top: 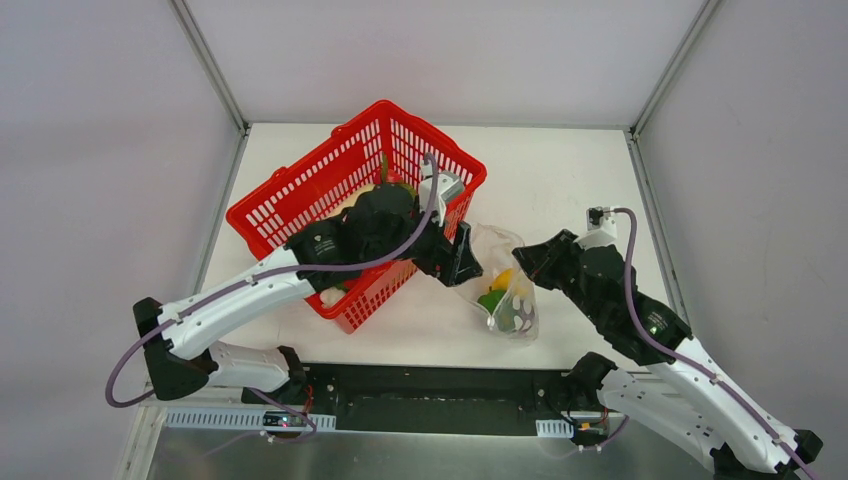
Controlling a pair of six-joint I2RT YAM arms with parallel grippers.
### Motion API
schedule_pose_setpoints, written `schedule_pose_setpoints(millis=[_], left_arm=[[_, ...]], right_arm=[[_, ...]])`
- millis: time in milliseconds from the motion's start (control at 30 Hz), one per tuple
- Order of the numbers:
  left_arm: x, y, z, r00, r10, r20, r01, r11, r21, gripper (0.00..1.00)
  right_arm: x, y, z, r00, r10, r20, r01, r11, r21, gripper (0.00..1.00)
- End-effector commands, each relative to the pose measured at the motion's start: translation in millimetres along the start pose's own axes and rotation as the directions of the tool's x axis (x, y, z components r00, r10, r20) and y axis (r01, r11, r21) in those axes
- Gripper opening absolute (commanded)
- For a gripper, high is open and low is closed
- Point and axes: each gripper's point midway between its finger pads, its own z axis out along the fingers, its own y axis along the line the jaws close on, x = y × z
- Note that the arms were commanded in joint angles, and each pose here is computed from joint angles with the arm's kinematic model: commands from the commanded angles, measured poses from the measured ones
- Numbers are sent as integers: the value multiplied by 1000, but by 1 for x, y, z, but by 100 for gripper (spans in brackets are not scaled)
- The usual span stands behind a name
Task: Place the food in the zip-top bag and seal the zipper
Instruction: Place the fake vegetable in the zipper food storage bag, then pick up the fake vegetable from the bin.
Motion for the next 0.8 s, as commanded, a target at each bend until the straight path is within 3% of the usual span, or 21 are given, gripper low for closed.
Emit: schedule_pose_setpoints(millis=[0, 133, 300, 567, 767], left_arm=[[-29, -6, -48, 990, 114, 81, -111, 993, -40, 87], [-28, 32, -79, 982, 164, 92, -137, 958, -252, 94], [-18, 88, -122, 985, 155, 81, -93, 857, -507, 99], [19, 152, -153, 988, -2, 156, 99, 783, -614, 99], [49, 177, -142, 989, -105, 104, 147, 767, -625, 99]], right_arm=[[-4, 6, 2, 1000, 4, 18, -4, 1000, -21, 8], [6, 6, 8, 999, -17, -36, 17, 1000, -3, 5], [8, 8, 11, 998, -32, -53, 32, 999, 0, 5], [9, 10, 11, 998, -30, -57, 29, 999, -12, 6], [7, 12, 9, 998, -27, -54, 26, 999, -22, 6]])
